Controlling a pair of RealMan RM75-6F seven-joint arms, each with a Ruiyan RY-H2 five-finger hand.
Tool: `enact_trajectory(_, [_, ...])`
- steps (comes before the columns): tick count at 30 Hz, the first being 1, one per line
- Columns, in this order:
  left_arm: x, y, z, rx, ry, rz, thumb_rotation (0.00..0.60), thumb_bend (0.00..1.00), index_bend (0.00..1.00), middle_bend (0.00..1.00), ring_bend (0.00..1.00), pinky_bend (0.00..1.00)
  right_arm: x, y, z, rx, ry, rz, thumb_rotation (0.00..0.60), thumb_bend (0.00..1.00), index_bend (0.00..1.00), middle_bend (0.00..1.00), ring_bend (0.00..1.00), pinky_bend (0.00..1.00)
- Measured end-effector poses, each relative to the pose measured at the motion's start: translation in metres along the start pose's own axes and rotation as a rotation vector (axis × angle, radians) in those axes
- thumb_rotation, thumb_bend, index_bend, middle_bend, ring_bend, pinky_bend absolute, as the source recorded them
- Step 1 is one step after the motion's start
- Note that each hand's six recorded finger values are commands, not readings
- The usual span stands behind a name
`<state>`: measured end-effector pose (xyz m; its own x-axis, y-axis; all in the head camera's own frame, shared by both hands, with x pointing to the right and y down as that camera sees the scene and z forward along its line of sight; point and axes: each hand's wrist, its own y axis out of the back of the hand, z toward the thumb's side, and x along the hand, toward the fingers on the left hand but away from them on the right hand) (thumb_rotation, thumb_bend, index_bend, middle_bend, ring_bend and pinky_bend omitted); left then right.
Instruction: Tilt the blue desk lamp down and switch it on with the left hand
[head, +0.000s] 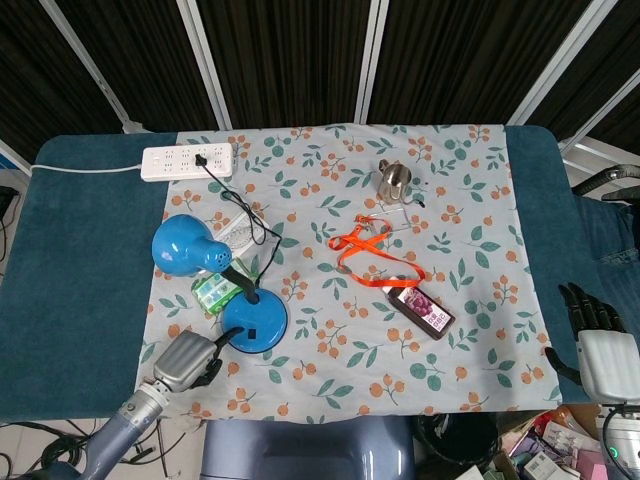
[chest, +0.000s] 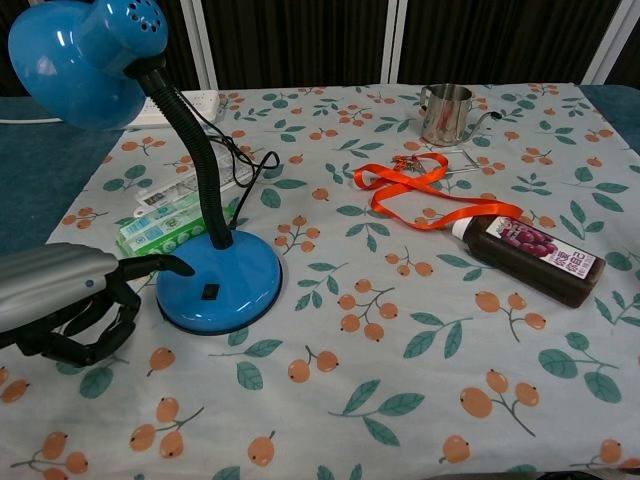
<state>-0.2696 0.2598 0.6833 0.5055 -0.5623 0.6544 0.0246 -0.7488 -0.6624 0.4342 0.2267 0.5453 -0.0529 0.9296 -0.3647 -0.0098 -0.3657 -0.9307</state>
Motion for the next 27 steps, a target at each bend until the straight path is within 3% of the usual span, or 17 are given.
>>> enact_trajectory(27, [0.011, -0.004, 0.009, 0.000, -0.015, -0.025, 0.600, 0.57, 0.17, 0.67, 0.75, 0.77, 0.000, 0.001, 0.000, -0.001, -0.002, -0.003, 0.600, 0.15, 0.00, 0.05, 0.12, 0.16])
